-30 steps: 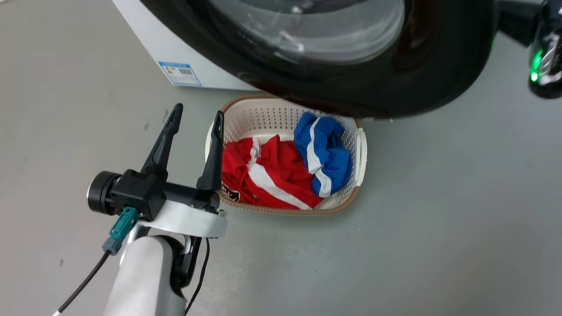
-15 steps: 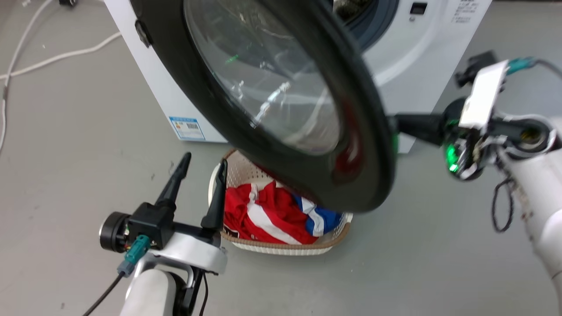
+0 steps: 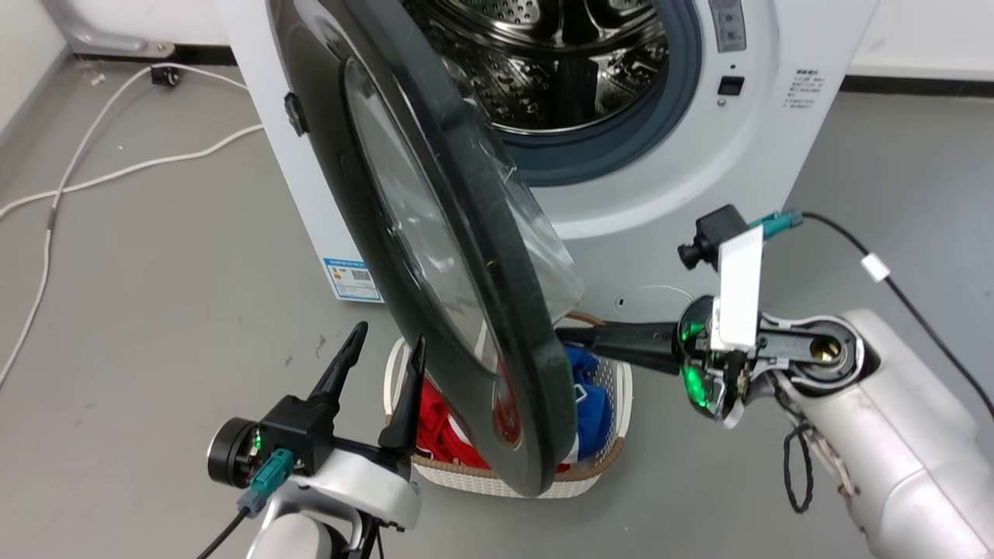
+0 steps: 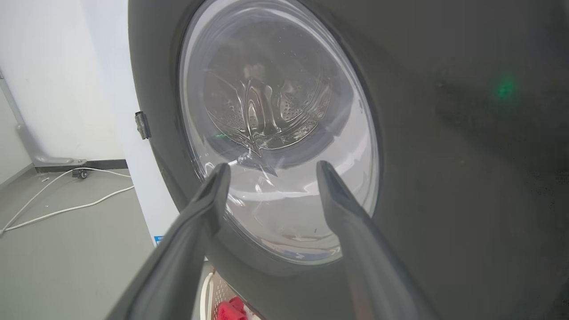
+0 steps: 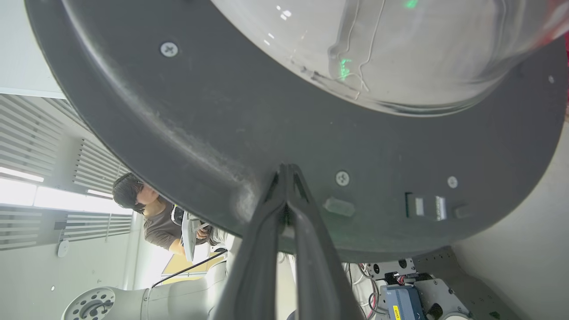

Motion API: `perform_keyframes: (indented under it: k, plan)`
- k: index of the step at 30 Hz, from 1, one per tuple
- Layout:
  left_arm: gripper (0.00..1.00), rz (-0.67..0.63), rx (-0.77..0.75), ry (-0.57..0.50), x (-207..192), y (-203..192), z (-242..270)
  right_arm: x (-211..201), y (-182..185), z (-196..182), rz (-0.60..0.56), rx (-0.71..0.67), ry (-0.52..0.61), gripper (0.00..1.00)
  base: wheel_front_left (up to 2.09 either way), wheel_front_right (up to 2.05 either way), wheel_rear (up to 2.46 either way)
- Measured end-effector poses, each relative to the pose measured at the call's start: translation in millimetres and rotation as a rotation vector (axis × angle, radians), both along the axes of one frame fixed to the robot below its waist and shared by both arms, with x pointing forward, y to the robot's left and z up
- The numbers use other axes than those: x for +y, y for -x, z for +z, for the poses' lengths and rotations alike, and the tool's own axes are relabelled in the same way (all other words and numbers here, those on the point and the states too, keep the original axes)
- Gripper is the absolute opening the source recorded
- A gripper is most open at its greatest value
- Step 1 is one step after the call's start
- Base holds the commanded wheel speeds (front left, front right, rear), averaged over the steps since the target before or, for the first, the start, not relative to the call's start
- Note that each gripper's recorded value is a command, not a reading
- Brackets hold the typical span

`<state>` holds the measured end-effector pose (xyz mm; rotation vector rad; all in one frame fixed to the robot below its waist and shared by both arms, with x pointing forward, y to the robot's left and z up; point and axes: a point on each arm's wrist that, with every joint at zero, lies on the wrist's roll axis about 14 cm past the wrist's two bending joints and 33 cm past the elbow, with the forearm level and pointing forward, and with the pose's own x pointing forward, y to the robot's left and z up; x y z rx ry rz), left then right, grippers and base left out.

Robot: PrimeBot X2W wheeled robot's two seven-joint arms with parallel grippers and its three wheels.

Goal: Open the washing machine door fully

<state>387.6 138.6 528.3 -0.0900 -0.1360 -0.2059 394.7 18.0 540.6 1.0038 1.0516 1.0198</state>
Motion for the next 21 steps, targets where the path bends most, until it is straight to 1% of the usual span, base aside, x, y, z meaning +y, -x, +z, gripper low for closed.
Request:
perform_keyframes:
  k: [3,5,7,9,13,16,19,21]
  plan:
    - [1.00,0.003,-0.003,0.003,1,3,1,2,5,2,-0.017,-0.010,-0.016,0.00,0.00,0.00,0.00]
    - [1.00,0.004,-0.005,0.009,1,5,2,0,1,6,-0.068,-0.023,-0.038,0.00,0.00,0.00,0.00]
    - [1.00,0.006,0.000,0.012,1,8,1,-7,-6,8,-0.149,-0.051,-0.044,0.00,0.00,0.00,0.00]
    - [1.00,0.003,0.005,0.014,0,10,-1,-18,-11,2,-0.235,-0.057,-0.041,0.00,0.00,0.00,0.00]
    - [1.00,0.001,0.007,0.026,-2,13,-1,-49,-21,-10,-0.454,-0.040,-0.071,0.00,0.00,0.00,0.00]
    - [1.00,-0.001,0.008,0.030,-3,15,-2,-74,-19,-17,-0.588,0.000,-0.122,0.00,0.00,0.00,0.00]
    - [1.00,0.004,0.008,0.033,-3,16,-2,-106,-15,-28,-0.722,0.016,-0.135,0.00,0.00,0.00,0.00]
    - [1.00,0.006,0.012,0.034,-2,17,-3,-129,-11,-34,-0.813,-0.009,-0.107,0.00,0.00,0.00,0.00]
